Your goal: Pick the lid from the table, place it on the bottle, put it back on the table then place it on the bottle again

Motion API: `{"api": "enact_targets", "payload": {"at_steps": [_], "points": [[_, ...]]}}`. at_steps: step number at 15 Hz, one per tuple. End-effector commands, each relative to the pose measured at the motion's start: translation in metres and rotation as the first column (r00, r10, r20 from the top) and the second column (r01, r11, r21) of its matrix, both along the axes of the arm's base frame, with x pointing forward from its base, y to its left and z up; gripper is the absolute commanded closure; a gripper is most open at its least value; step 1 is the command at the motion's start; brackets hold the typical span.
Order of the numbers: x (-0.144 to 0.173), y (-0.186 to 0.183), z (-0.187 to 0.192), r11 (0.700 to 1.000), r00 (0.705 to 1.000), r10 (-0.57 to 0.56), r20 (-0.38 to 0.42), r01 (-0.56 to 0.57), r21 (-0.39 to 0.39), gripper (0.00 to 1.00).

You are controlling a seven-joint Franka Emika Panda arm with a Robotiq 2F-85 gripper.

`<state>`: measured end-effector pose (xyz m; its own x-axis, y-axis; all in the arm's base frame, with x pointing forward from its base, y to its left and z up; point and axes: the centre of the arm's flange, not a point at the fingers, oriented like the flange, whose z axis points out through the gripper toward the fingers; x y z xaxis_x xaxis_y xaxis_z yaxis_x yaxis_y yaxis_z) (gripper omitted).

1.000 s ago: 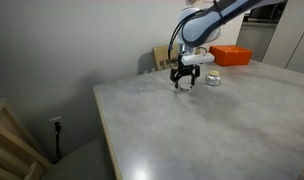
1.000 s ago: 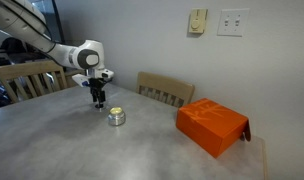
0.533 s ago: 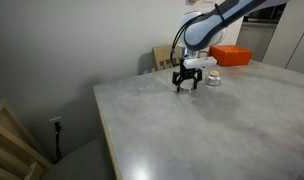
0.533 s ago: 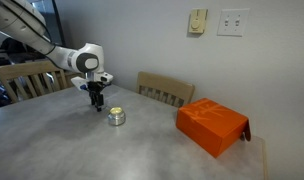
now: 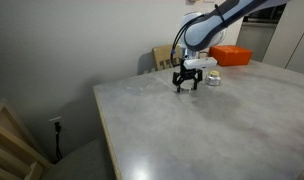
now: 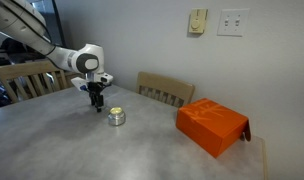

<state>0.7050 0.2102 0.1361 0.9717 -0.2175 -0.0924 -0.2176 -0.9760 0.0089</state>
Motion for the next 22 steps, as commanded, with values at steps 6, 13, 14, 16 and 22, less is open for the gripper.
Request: {"api": "enact_targets", "payload": {"at_steps": [6,13,14,16,22], "points": [[-0.014,-0.014,-0.006,0.999,0.999,-0.051,0.005,0.051,-0.012,0.0],[-0.006,-0.029,-0.013,0.996,0.996,-0.076,0.041,0.078,-0.047,0.0],[-0.005,-0.029,-0.012,0.996,0.996,-0.077,0.038,0.079,-0.04,0.0],[-0.005,-0.026,-0.013,0.997,0.996,-0.075,0.037,0.077,-0.029,0.27],[-0.001,-0.021,0.002,0.998,0.996,-0.06,0.059,0.062,-0.029,0.56]]}}
